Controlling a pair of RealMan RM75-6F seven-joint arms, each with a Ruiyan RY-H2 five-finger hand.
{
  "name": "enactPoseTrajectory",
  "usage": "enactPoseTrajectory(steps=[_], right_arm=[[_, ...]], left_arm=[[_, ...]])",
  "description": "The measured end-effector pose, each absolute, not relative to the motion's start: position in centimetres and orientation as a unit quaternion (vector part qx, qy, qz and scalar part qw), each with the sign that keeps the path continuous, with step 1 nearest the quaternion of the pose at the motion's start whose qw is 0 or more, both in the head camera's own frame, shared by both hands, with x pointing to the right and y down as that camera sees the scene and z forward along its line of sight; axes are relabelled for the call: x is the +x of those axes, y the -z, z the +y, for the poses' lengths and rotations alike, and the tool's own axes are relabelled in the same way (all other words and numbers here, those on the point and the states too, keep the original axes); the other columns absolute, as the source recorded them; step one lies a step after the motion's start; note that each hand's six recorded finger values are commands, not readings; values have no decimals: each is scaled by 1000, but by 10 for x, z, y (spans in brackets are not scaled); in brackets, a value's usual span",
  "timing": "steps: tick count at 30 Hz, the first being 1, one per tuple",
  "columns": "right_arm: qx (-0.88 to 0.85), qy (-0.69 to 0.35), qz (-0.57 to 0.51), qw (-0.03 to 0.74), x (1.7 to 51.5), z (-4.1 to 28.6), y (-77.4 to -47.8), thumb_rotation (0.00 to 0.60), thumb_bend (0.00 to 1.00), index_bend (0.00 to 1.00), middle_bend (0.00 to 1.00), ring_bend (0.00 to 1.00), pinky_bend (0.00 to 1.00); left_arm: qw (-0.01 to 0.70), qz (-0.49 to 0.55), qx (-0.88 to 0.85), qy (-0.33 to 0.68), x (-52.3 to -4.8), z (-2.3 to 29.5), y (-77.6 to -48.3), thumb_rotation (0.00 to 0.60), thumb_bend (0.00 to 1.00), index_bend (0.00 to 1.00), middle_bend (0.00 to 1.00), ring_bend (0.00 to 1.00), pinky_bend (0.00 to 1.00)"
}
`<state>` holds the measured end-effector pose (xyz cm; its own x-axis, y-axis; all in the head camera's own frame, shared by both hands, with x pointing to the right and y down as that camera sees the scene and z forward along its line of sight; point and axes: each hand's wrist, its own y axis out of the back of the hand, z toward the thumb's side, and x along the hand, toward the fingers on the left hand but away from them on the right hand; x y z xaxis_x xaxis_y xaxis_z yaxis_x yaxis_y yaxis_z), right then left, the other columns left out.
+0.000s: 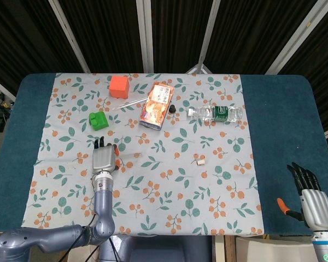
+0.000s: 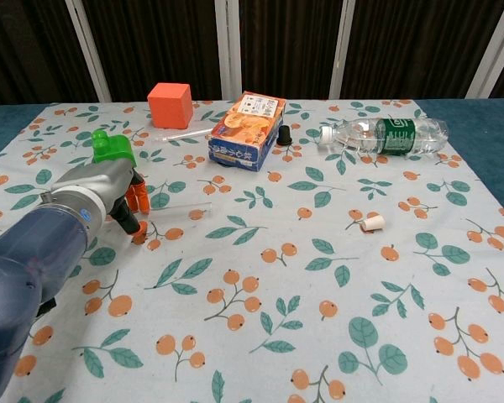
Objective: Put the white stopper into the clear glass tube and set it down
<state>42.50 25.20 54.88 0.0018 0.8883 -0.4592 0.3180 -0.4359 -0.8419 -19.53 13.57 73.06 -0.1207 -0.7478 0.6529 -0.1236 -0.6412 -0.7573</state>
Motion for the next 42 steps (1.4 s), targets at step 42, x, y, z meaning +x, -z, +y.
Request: enactPoseTrajectory(steps=[42], right_arm=[[-655,-536,-447,289,402,239,-556,600,357,4,0,0,0]], left_arm=[[248,416,-740,466,-199,108,-667,600,742,548,428,71,0]])
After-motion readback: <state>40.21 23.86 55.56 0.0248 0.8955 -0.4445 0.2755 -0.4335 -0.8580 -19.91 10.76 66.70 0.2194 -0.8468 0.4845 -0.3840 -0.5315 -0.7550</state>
